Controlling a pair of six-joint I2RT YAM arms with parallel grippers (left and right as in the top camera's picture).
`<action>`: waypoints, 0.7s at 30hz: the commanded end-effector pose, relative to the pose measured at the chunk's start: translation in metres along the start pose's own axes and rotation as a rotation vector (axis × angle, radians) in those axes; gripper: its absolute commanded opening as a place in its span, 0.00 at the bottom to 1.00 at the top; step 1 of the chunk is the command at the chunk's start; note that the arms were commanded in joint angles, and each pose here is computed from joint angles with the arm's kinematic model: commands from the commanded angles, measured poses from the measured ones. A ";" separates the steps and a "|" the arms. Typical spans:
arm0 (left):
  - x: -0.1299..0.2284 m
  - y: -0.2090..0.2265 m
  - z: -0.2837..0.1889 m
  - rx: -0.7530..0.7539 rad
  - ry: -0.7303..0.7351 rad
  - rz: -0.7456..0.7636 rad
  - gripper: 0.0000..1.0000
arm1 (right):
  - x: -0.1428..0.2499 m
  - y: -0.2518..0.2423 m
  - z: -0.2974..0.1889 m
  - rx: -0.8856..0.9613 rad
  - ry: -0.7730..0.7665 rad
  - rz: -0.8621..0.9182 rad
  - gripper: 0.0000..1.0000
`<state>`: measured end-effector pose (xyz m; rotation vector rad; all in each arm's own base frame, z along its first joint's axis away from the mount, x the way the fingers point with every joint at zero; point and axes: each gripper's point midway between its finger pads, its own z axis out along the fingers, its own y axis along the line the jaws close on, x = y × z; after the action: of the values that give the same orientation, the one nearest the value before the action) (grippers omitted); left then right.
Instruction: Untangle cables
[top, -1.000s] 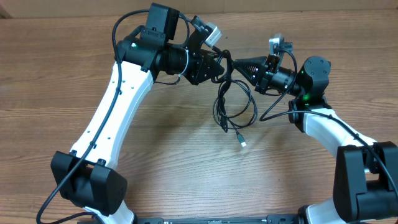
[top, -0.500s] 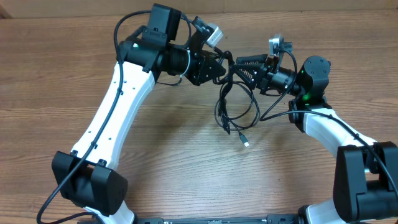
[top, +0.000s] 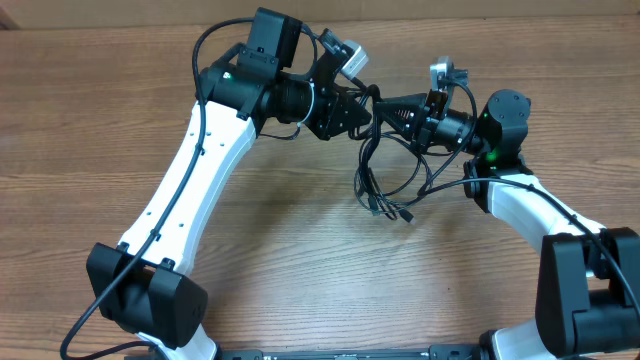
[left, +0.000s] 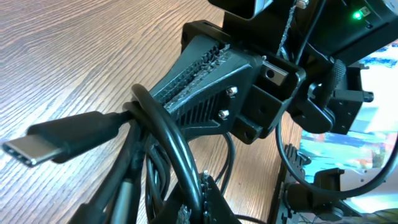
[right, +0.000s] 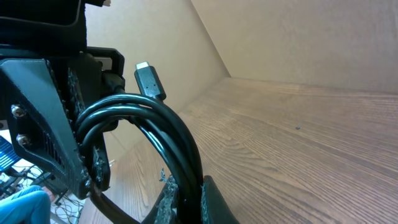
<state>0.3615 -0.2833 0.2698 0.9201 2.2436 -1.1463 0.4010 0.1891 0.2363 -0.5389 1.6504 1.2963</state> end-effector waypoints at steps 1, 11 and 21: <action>-0.004 0.006 0.000 -0.045 -0.002 -0.003 0.04 | -0.007 0.005 0.000 -0.002 -0.008 -0.007 0.04; -0.014 0.078 -0.019 -0.474 -0.078 -0.188 0.04 | 0.007 0.029 -0.002 -0.142 0.074 -0.011 0.04; -0.025 0.100 -0.034 -0.619 -0.162 -0.261 0.04 | 0.013 0.041 -0.004 -0.210 0.111 -0.032 0.04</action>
<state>0.4278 -0.2429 0.2478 0.4243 2.4179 -0.6369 0.3783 0.1966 0.2344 -0.6516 1.6521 1.4093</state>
